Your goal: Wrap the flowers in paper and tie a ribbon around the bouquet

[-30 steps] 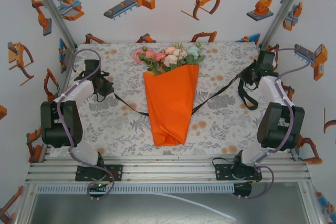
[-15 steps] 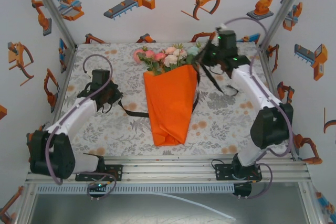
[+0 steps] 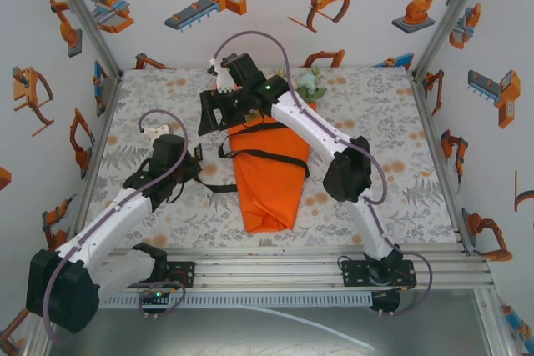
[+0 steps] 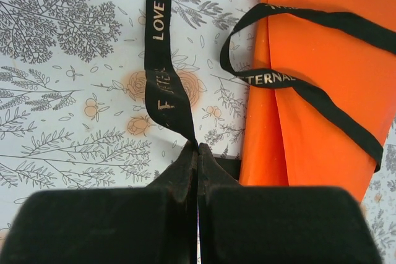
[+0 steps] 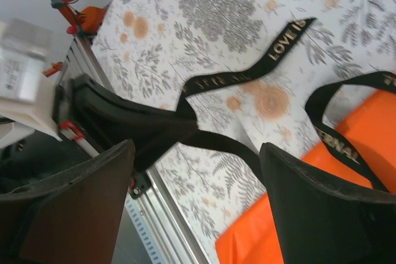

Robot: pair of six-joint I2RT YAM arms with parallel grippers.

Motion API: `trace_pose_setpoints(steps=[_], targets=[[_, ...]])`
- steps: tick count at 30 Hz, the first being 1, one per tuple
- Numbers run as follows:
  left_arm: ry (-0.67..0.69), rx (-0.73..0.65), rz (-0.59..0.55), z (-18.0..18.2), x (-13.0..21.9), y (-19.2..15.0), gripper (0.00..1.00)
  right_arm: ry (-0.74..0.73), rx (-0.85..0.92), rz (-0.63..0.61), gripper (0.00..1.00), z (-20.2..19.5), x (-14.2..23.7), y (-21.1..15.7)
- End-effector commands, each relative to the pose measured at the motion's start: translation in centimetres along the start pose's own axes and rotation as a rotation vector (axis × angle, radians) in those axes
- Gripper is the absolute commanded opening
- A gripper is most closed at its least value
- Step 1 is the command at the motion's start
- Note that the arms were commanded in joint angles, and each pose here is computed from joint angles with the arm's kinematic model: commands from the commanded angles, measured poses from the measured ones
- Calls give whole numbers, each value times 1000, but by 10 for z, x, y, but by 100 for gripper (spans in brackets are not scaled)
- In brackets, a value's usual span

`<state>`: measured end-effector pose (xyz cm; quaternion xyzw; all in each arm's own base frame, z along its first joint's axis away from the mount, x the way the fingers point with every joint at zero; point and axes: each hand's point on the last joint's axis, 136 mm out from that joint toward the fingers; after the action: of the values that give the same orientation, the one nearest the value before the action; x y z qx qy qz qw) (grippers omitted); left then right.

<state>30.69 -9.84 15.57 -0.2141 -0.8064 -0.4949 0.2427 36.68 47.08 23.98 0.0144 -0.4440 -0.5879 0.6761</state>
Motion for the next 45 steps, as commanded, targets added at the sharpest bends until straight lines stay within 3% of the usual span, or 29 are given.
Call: trace_pose_setpoints(steps=[1, 5, 9, 13, 16, 18, 20, 21, 25, 29, 33, 38, 45], targets=[[-25, -37, -55, -5, 7, 10, 0, -34, 79, -105, 75, 6, 70, 24], [-174, -108, -119, -43, 18, 24, 0, -169, -74, -222, 73, -46, 119, 35], [-337, -258, -187, -108, 24, 47, 0, -318, -270, -410, 72, -114, 184, 27], [-427, -451, -203, -186, 4, 62, 0, -391, -386, -519, 71, -151, 222, -1], [-537, -586, -162, -254, -22, 42, 4, -449, -416, -534, 71, -162, 234, -23], [-610, -655, -131, -290, -35, 18, 16, -474, -438, -542, 71, -167, 242, -36], [-661, -676, -108, -310, -47, -5, 44, -502, -465, -555, 71, -175, 252, -47], [-684, -668, -98, -314, -50, -13, 48, -515, -477, -561, 71, -179, 257, -52], [-778, -665, -100, -322, -40, -21, 54, -548, -523, -572, 72, -197, 272, -68], [-739, -717, -137, -308, -27, -4, 54, -527, -489, -524, 71, -206, 260, -66], [-672, -715, -139, -269, -20, 20, 54, -404, -414, -416, 68, -201, 222, -53], [-580, -736, -37, -208, -29, 28, 53, -360, -306, -233, 67, -182, 156, -42], [-601, -740, 71, -174, -31, 24, 52, -372, -293, -117, 65, -195, 83, -43]])
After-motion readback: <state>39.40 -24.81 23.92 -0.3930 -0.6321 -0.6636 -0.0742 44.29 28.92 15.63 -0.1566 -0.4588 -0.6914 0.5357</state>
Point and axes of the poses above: each hand's point on the last joint's axis, 136 mm out from that joint toward the fingers, its own x axis back along the fingers, its own z axis along the line the jaws close on, y = z × x, and after that the axes turned 2 degrees about -x, right-handed
